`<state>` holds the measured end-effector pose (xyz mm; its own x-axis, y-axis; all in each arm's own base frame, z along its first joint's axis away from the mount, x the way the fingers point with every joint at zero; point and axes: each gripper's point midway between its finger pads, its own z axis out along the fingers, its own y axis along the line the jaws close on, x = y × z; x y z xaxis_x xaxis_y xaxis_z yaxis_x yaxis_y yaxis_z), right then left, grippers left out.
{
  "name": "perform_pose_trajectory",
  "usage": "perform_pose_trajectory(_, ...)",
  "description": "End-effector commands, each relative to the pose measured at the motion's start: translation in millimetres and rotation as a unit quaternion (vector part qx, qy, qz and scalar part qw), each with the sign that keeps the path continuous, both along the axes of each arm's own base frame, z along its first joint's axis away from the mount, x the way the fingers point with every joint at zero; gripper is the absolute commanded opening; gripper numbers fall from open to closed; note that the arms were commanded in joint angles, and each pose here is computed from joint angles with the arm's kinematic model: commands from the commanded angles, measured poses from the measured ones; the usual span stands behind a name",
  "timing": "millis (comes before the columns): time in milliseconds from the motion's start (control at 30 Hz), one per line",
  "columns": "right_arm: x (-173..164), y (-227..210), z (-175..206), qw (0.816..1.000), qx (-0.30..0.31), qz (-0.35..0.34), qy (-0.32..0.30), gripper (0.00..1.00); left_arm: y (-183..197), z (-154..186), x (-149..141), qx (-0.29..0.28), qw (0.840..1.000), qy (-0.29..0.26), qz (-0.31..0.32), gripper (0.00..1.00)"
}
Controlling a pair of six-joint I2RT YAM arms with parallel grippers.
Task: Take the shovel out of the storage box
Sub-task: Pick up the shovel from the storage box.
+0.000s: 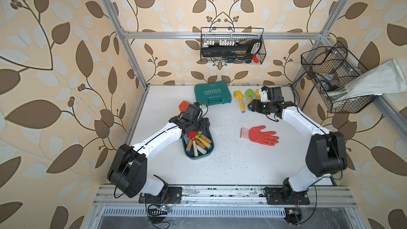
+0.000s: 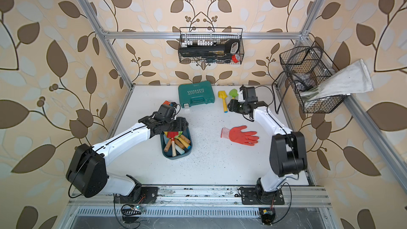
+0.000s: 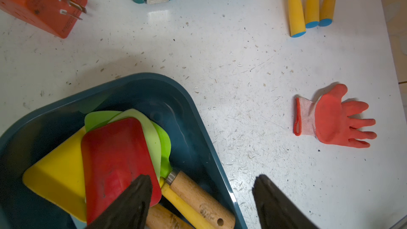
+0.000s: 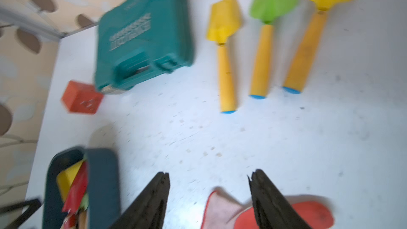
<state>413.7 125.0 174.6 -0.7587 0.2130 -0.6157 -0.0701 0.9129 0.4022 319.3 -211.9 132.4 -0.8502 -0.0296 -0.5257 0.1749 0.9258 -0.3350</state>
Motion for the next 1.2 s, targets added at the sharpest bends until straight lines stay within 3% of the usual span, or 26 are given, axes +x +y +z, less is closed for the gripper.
perform_pose_trajectory(0,-27.9,8.4,-16.5,1.0,-0.009,-0.013,-0.011,0.62,2.7,8.2,8.6,-0.005,1.0,-0.01,0.012,0.78)
perform_pose_trajectory(167,-48.4,24.1,-11.1,0.999,0.0,0.017,-0.028,0.62,5.4,8.6,9.6,0.001,1.0,-0.009,0.019,0.78)
perform_pose_trajectory(633,-58.5,37.4,-16.2,0.999,-0.01,0.042,-0.023,0.62,24.5,-29.2,7.3,0.052,0.992,0.088,0.071,0.73)
perform_pose_trajectory(833,-57.3,34.3,-12.4,0.999,-0.021,0.041,-0.029,0.61,37.0,-26.6,-13.8,0.04,0.99,0.095,0.099,0.73)
perform_pose_trajectory(1167,-53.5,33.0,-22.3,0.999,-0.006,0.039,-0.014,0.61,61.5,-11.2,-44.6,0.051,0.988,0.084,0.12,0.59)
